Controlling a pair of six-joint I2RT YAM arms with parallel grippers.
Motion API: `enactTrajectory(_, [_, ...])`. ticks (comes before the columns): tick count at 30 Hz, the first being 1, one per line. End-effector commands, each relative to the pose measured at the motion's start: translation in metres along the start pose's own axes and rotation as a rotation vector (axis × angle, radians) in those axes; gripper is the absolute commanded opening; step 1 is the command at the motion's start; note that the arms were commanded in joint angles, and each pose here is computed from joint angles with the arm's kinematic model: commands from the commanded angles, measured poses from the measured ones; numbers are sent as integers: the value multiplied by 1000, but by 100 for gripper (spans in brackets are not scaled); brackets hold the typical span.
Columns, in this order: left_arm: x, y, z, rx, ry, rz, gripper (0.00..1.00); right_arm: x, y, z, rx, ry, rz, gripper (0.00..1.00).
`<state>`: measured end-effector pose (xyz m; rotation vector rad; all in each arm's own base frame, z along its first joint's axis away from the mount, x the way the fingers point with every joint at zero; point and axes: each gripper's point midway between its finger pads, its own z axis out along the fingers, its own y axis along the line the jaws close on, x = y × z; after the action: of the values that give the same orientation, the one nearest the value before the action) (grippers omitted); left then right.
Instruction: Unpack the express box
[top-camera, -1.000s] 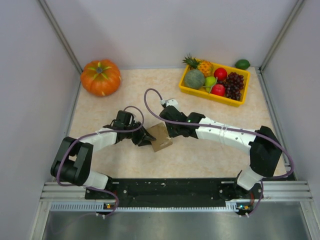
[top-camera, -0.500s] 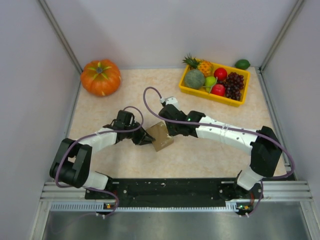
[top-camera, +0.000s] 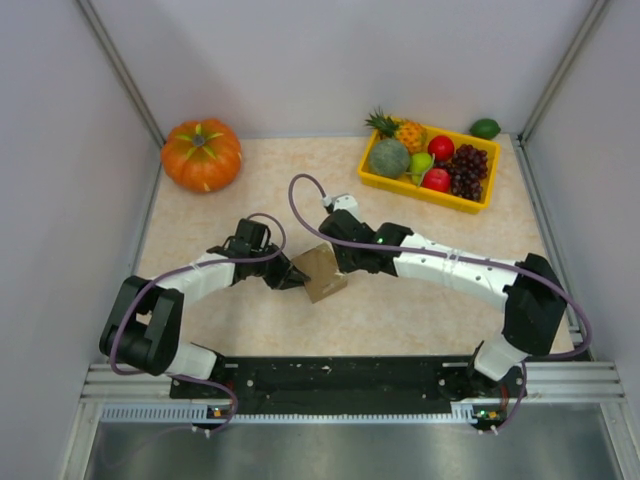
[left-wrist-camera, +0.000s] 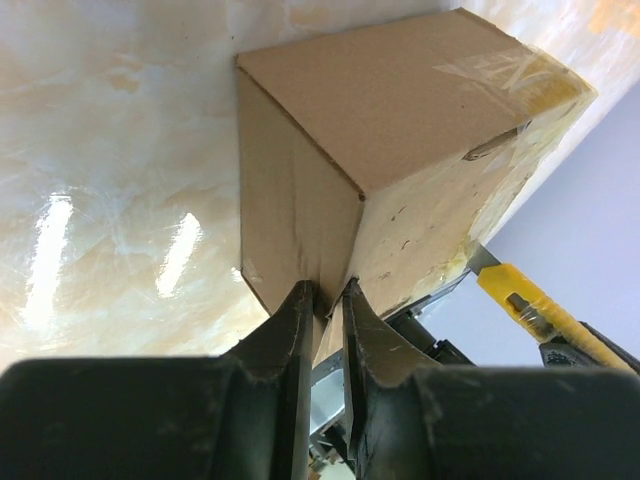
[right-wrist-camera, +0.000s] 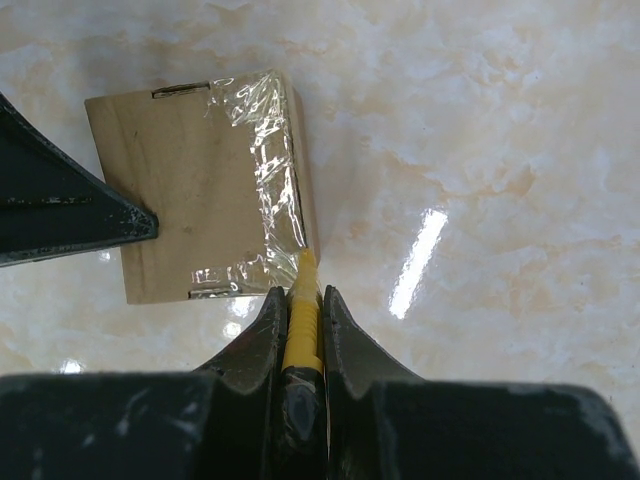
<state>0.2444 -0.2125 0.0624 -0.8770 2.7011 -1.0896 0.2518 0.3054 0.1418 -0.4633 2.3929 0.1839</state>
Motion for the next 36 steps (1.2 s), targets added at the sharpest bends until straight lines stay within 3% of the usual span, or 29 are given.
enactTrajectory(1, [-23, 19, 6, -117, -129, -77, 5, -1, 4, -20, -31, -38, 30, 0])
enactTrajectory(12, [-24, 30, 6, -157, -150, -115, 2, 55, -5, 5, 11, 81, 12, 0])
enactTrajectory(23, [-40, 32, -8, -249, -232, 28, 4, -18, -1, -32, -22, -116, 69, 0])
enactTrajectory(33, [-45, 34, -13, -320, -247, 163, 5, -51, -22, -54, -26, -199, 195, 0])
enactTrajectory(36, [-42, 20, -12, -287, -230, 215, 10, -55, -23, -52, -19, -203, 196, 0])
